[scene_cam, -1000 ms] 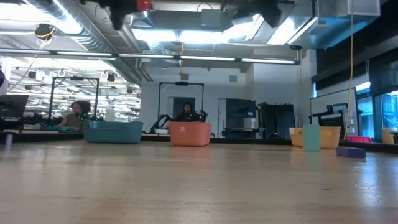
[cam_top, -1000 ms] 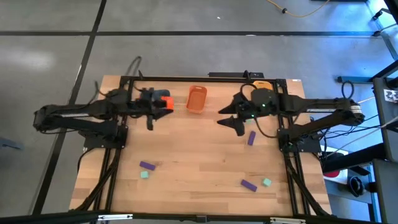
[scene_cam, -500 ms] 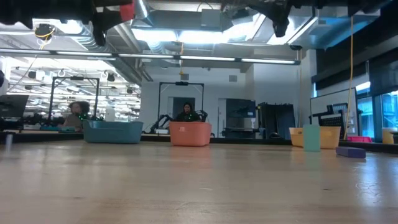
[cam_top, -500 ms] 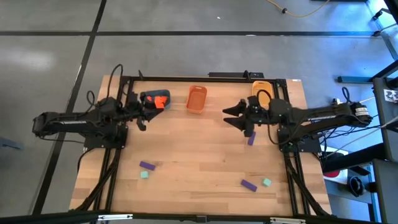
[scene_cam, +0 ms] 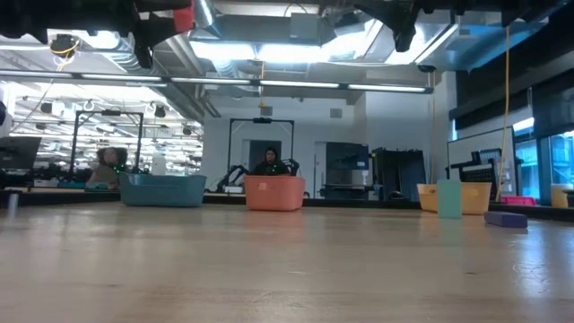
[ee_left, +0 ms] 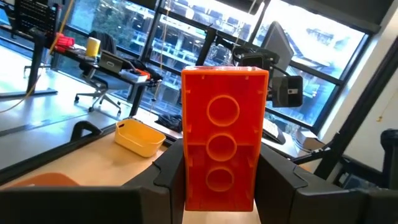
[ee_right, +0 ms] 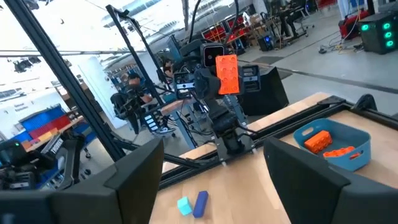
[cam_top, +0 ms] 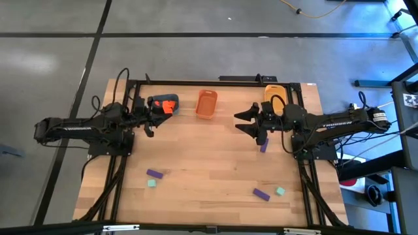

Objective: Sort & place blocks by color
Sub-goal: Put the orange gamepiece into the blue bin

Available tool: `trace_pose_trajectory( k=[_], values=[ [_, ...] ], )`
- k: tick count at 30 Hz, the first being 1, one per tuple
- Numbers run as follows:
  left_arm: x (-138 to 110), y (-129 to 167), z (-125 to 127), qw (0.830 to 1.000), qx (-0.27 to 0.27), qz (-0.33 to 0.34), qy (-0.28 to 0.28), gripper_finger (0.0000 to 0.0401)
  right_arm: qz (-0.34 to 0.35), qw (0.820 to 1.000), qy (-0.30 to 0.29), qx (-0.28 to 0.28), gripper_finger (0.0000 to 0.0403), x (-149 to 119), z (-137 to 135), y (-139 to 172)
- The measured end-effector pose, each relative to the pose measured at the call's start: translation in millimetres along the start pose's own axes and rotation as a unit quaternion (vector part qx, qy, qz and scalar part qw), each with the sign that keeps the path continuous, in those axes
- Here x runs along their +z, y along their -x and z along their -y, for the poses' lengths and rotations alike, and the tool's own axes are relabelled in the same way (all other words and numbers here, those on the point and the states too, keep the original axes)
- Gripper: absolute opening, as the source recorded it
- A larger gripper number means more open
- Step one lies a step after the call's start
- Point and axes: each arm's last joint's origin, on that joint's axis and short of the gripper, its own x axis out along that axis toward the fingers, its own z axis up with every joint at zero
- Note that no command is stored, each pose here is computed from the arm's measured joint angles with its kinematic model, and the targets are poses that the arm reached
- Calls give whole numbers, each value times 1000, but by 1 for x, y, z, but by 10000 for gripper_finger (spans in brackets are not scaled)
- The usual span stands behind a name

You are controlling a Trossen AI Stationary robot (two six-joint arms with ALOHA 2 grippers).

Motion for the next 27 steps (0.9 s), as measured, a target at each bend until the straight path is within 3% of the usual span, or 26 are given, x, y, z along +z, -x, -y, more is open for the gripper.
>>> trace_pose_trajectory(
  k=[27],
  values=[
    [0, 0, 0, 1000, -7, -3, 0, 126, 0, 1000, -3, 0, 280, 0, 0, 0]
  ],
)
